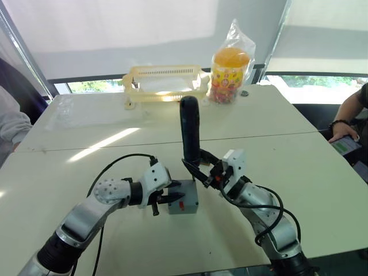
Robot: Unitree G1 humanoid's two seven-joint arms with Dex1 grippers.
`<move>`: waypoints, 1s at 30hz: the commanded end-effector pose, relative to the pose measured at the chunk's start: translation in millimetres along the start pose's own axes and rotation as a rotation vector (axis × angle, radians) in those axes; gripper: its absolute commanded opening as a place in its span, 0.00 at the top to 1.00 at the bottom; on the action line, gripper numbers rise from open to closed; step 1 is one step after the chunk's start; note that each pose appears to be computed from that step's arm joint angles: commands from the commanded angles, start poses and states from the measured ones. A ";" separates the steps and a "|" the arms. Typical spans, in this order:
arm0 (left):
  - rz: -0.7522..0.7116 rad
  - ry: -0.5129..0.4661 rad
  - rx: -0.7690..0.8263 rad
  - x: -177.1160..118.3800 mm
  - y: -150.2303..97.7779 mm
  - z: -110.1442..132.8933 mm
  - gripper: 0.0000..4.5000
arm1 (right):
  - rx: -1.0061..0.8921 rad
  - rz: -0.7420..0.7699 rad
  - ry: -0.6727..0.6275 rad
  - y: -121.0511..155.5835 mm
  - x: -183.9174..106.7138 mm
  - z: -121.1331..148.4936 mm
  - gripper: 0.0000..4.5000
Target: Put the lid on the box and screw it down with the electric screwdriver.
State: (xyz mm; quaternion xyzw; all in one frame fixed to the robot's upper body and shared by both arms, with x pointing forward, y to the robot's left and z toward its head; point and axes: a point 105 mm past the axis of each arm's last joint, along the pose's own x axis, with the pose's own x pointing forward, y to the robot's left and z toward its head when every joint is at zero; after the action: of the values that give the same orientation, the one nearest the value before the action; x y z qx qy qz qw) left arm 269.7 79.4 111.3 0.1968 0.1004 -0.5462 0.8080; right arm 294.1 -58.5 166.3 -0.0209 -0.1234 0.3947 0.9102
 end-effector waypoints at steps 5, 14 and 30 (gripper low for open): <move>-0.024 0.210 -0.108 3.5 -10.7 -58.7 0.64 | -0.089 -0.121 -0.208 -32.1 -3.3 86.4 0.60; 0.001 -0.015 -0.115 -11.1 12.4 -2.3 0.64 | 0.262 -0.075 0.012 -72.1 -16.1 116.6 0.60; -0.197 0.064 0.036 -68.3 3.5 58.2 0.64 | 0.651 -0.264 0.976 -119.3 -121.2 16.4 0.60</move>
State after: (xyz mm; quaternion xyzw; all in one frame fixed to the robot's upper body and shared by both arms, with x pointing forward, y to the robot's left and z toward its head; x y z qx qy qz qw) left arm 249.6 115.5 185.9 0.2008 0.1417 -0.6097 0.7535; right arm 295.2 -227.6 158.6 0.1045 0.4493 0.2359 0.8553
